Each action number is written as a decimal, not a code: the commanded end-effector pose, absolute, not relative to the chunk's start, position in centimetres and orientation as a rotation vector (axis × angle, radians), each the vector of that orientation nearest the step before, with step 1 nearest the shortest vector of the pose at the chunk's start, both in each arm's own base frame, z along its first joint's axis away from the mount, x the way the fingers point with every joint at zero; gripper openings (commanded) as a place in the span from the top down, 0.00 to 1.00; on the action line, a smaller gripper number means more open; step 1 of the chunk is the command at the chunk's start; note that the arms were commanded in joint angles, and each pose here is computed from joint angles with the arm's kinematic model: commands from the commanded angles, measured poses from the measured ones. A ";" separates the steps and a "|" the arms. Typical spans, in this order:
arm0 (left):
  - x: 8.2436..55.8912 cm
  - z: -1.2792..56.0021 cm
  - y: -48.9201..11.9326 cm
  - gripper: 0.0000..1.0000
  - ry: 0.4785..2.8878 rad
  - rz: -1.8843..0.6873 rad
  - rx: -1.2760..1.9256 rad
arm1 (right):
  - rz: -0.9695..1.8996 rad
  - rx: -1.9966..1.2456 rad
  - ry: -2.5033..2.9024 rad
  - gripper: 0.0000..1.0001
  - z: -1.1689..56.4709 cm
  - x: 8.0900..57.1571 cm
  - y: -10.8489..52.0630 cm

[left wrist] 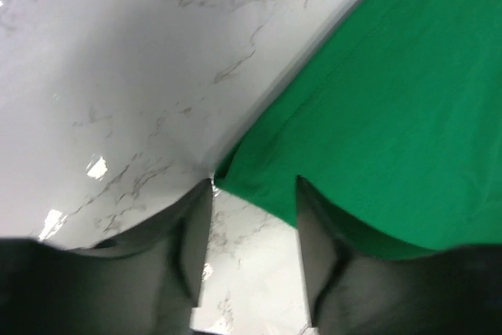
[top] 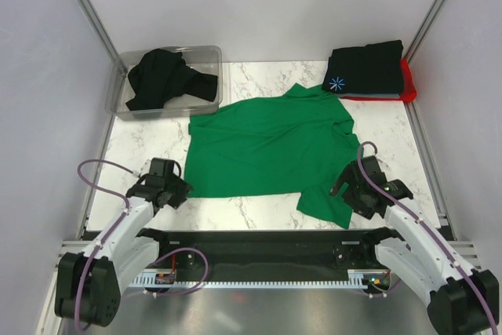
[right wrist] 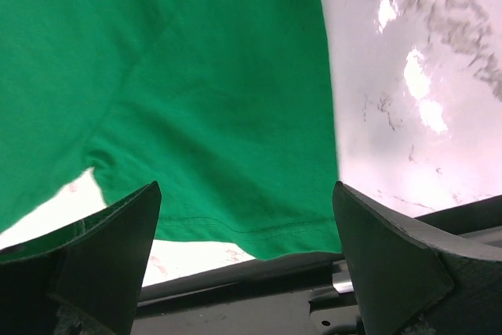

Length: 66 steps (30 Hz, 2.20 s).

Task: Fold and stack the t-shirts
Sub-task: Fold the tshirt

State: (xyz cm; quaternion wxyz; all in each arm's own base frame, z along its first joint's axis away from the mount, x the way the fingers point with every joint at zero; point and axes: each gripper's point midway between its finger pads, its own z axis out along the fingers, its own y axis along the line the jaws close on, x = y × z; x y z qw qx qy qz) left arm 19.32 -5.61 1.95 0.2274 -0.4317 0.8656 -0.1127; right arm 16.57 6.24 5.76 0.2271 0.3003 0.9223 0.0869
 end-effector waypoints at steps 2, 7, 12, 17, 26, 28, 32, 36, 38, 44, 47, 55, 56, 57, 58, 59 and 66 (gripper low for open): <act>21.1 1.3 -5.3 0.60 2.322 -0.295 -1.207 | 0.280 0.882 2.564 0.02 4.3 16.6 7.4; 22.7 1.1 -5.6 0.96 2.307 -0.319 -1.177 | 0.245 0.893 2.613 0.03 2.7 16.0 8.0; 23.1 0.6 -5.8 0.98 2.330 -0.346 -1.173 | 0.213 0.902 2.635 0.11 1.4 15.4 8.3; 23.0 0.4 -5.6 0.98 2.313 -0.376 -1.179 | 0.209 0.907 2.595 0.35 1.5 15.6 8.1; 22.8 1.3 -5.4 0.98 2.261 -0.400 -1.175 | 0.258 0.900 2.565 0.95 2.6 15.8 8.5; 22.6 1.4 -5.4 0.98 2.260 -0.400 -1.179 | 0.263 0.896 2.564 1.00 2.8 15.8 8.5; 21.7 2.2 -5.3 0.98 2.270 -0.400 -1.179 | 0.266 0.885 2.568 1.00 3.5 15.6 8.5; 21.0 4.4 -5.3 0.98 2.224 -0.435 -1.167 | 0.290 0.877 2.520 1.00 5.9 16.0 8.3; 20.7 6.0 -5.2 0.98 2.188 -0.457 -1.149 | 0.306 0.875 2.517 1.00 6.7 15.9 8.4; 20.8 8.4 -4.8 0.98 2.177 -0.438 -1.092 | 0.376 0.840 2.425 1.00 11.5 18.1 9.1; 21.1 9.2 -5.0 0.98 2.178 -0.448 -1.080 | 0.353 0.804 2.389 1.00 13.7 19.7 9.1; 25.1 12.5 -4.6 0.98 2.207 -0.361 -0.990 | 0.193 0.729 2.284 1.00 18.5 25.8 8.6; 25.7 12.7 -4.6 0.98 2.210 -0.352 -0.983 | 0.181 0.717 2.279 1.00 19.2 26.9 8.8; 26.5 13.6 -4.5 0.98 2.202 -0.345 -0.957 | 0.170 0.710 2.270 1.00 19.5 27.6 8.8; 27.1 13.0 -4.3 0.98 2.231 -0.319 -0.966 | 0.160 0.715 2.256 1.00 19.9 28.5 8.6; 27.7 13.2 -4.4 0.98 2.232 -0.319 -0.961 | 0.149 0.703 2.251 1.00 20.4 29.7 8.7; 32.6 12.9 -4.8 0.98 2.292 -0.329 -0.925 | 0.116 0.709 2.241 1.00 21.3 35.7 7.6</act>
